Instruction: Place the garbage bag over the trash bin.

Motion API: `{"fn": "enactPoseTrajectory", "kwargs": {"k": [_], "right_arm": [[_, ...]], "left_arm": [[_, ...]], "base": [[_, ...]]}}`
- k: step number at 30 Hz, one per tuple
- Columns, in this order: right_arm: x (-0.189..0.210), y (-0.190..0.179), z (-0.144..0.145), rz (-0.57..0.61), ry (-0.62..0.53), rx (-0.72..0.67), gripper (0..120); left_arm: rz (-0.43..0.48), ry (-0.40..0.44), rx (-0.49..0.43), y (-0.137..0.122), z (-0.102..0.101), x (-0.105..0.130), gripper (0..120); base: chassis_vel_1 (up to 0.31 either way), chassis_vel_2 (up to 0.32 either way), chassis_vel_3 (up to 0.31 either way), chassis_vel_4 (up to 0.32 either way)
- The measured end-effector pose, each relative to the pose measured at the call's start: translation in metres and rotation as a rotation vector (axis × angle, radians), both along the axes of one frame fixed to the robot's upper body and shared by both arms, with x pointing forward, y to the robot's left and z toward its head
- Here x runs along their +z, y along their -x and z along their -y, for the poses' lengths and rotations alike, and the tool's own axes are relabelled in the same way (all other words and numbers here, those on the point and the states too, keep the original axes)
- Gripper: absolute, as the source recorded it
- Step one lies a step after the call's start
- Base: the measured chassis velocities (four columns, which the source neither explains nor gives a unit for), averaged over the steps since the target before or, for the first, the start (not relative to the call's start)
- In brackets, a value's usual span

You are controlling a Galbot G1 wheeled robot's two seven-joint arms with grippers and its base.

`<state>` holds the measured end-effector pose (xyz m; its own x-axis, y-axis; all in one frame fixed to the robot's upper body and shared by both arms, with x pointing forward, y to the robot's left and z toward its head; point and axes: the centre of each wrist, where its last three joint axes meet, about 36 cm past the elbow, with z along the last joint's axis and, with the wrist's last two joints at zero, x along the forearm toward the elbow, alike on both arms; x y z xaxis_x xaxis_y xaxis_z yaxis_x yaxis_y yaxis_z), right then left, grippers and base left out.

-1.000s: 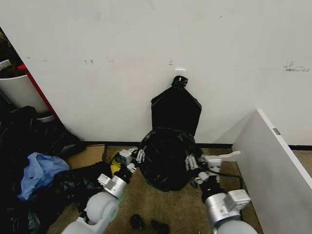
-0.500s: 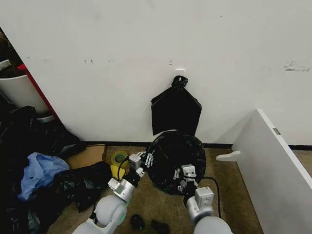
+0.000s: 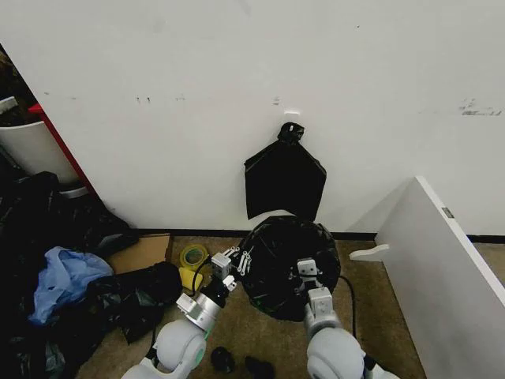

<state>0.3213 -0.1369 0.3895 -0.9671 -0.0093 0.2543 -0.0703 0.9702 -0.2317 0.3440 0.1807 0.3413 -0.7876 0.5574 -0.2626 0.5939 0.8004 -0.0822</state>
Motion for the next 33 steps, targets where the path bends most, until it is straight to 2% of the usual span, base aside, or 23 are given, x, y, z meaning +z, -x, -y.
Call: {"fn": "enactPoseTrajectory", "kwargs": {"k": [6,9,12,16,23,33], "right_arm": [[-0.011,-0.006,0.007,0.050,0.041,-0.007,0],[-0.011,-0.002,0.010,0.114,0.013,0.029,0],[-0.003,0.008,0.010,0.123,-0.035,0.070,0],[0.020,0.027,0.003,0.021,-0.165,0.115,0],[0.029,0.023,-0.006,-0.128,-0.233,0.117,0],[0.023,0.015,-0.003,-0.127,-0.205,0.106,0]], "left_arm": [[0.006,-0.007,-0.016,0.001,-0.002,0.001,5],[0.005,-0.018,-0.017,0.000,-0.004,-0.001,5],[0.001,-0.032,-0.015,-0.001,-0.006,-0.005,5],[0.003,-0.042,-0.014,-0.003,-0.009,-0.008,5],[0.013,-0.043,-0.022,-0.002,-0.008,-0.007,5],[0.017,-0.048,-0.025,0.000,-0.010,-0.008,5]], "base": [[0.000,0.000,0.000,0.000],[0.000,0.000,0.000,0.000],[0.000,0.000,0.000,0.000],[0.000,0.000,0.000,0.000],[0.000,0.000,0.000,0.000],[0.000,0.000,0.000,0.000]]}}
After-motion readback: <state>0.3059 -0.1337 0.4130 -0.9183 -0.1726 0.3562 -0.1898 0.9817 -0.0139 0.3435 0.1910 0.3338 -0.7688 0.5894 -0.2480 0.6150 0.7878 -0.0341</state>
